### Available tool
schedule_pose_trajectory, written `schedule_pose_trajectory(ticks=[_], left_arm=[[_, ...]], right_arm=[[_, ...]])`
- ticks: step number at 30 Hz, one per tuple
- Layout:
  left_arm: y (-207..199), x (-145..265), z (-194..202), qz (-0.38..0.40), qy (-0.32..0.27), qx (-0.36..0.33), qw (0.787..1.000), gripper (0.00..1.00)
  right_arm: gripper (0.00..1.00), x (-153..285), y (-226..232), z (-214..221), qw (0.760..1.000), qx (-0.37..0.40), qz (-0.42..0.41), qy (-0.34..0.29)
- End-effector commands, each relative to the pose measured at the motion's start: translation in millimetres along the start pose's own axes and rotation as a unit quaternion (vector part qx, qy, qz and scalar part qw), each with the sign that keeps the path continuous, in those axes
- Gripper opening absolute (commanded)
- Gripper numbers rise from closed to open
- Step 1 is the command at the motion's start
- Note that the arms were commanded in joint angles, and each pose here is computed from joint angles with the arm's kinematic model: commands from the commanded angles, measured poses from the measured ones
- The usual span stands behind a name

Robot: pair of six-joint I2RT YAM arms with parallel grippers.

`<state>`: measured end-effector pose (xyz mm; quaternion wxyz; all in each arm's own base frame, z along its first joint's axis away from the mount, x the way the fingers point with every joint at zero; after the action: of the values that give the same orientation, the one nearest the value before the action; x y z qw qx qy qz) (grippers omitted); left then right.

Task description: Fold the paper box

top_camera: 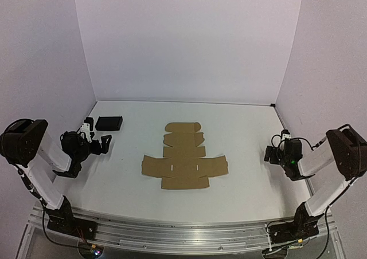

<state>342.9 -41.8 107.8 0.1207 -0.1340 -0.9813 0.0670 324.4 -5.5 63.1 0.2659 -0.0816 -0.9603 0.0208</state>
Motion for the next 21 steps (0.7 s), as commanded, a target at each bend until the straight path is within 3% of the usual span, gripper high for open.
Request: schedule_pose_trajectory(ticks=[1, 5, 7, 10, 12, 15, 19, 21], left_arm=[[0, -1, -6, -0.003, -0.01, 0.002, 1.0, 1.0], [-14, 0, -16, 0.052, -0.011, -0.01, 0.999, 1.0], [-29, -6, -33, 0.11, 0.026, -0.028, 0.993, 1.0], [-53, -7, -63, 0.207, 0.083, -0.02, 0.975, 1.0], [-75, 5, -73, 0.293, 0.081, -0.072, 0.95, 1.0], [-114, 27, -62, 0.387, 0.086, -0.205, 0.895, 1.0], [-171, 65, -18, 0.476, 0.121, -0.401, 0.773, 0.99], [-191, 76, -2, 0.5, 0.135, -0.449, 0.728, 0.97]], right_arm=[[0.98, 1, 0, -47, 0.999, -0.035, 0.007, 0.014], [0.98, 3, 26, -72, 0.989, -0.099, -0.085, 0.075], [0.98, 7, 39, -83, 0.976, -0.14, -0.132, 0.104], [0.94, 19, 62, -91, 0.952, -0.181, -0.191, 0.155], [0.92, 27, 76, -91, 0.942, -0.19, -0.196, 0.194], [0.89, 41, 101, -84, 0.93, -0.18, -0.192, 0.257], [0.88, 60, 141, -63, 0.907, -0.149, -0.189, 0.345], [0.88, 69, 161, -53, 0.894, -0.138, -0.202, 0.376]])
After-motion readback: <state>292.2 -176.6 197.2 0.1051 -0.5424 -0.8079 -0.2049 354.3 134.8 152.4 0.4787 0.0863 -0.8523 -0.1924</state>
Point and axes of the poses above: each gripper's point midway between its finger pads, its own x axis back along the fingers, its own y axis along the line the jaws close on, z = x × y, the point moved 5 cm from there along x, back along the fingers, and after that the axes turned 6 degrees about x, right-handed, at the moved point
